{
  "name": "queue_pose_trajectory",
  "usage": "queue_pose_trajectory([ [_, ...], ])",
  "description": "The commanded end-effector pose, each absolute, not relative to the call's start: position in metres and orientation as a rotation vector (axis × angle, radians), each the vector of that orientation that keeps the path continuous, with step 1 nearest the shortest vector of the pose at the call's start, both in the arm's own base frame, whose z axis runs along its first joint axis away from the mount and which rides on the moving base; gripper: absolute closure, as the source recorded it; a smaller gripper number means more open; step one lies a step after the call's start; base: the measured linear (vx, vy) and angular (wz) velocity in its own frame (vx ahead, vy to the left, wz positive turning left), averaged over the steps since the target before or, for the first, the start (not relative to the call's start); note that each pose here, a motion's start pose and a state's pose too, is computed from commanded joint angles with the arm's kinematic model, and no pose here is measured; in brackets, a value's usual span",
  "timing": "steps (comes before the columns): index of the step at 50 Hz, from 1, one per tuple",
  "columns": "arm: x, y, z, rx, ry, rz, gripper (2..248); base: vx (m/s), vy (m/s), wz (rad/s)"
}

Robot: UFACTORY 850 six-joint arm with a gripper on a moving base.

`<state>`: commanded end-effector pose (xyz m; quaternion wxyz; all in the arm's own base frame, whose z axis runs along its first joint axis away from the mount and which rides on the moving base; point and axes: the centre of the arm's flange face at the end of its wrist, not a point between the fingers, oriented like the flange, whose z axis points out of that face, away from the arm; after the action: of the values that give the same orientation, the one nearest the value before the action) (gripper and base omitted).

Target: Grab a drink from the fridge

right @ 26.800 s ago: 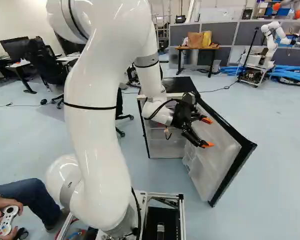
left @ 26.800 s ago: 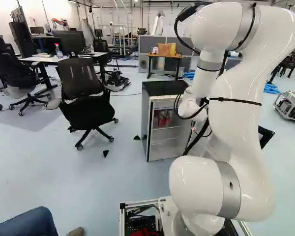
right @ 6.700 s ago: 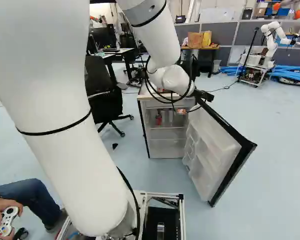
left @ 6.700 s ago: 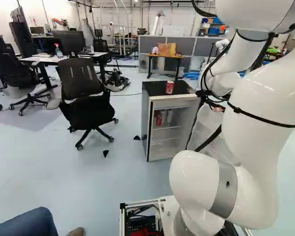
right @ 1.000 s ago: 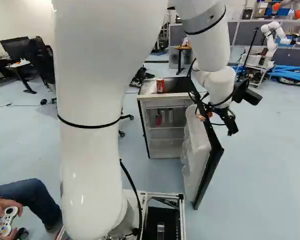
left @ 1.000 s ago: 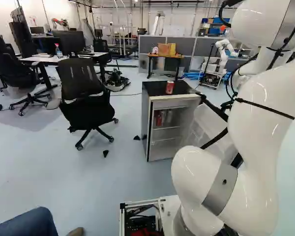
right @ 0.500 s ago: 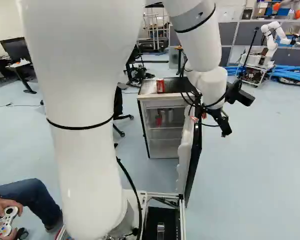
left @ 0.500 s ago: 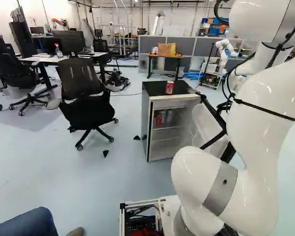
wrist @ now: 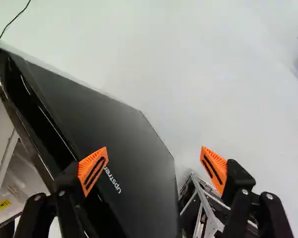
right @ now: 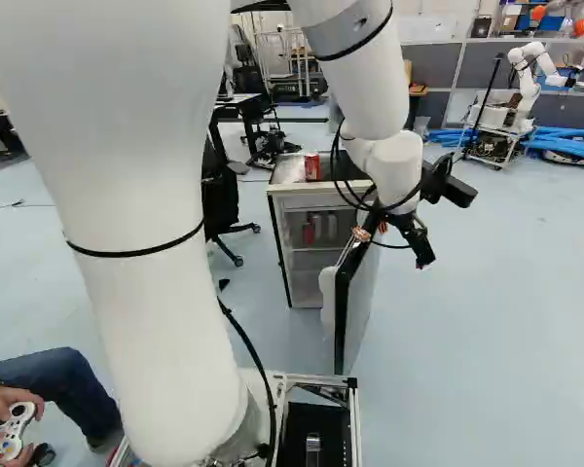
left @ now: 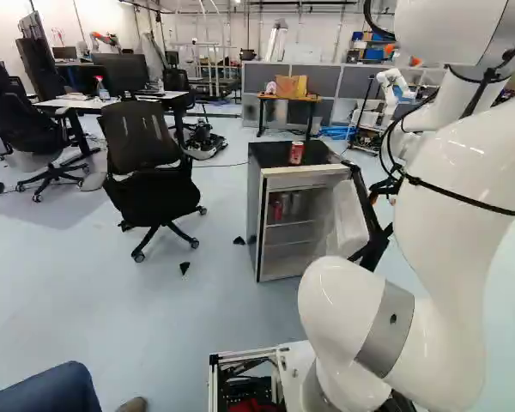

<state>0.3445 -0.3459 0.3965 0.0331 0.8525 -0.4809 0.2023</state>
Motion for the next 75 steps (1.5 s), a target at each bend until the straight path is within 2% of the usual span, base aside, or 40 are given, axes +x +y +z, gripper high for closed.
queue_pose_trajectory([
  [75,0.341,-0.217,0.396,2.819,-1.207,0.600,3,0.000,0.000,0.000],
])
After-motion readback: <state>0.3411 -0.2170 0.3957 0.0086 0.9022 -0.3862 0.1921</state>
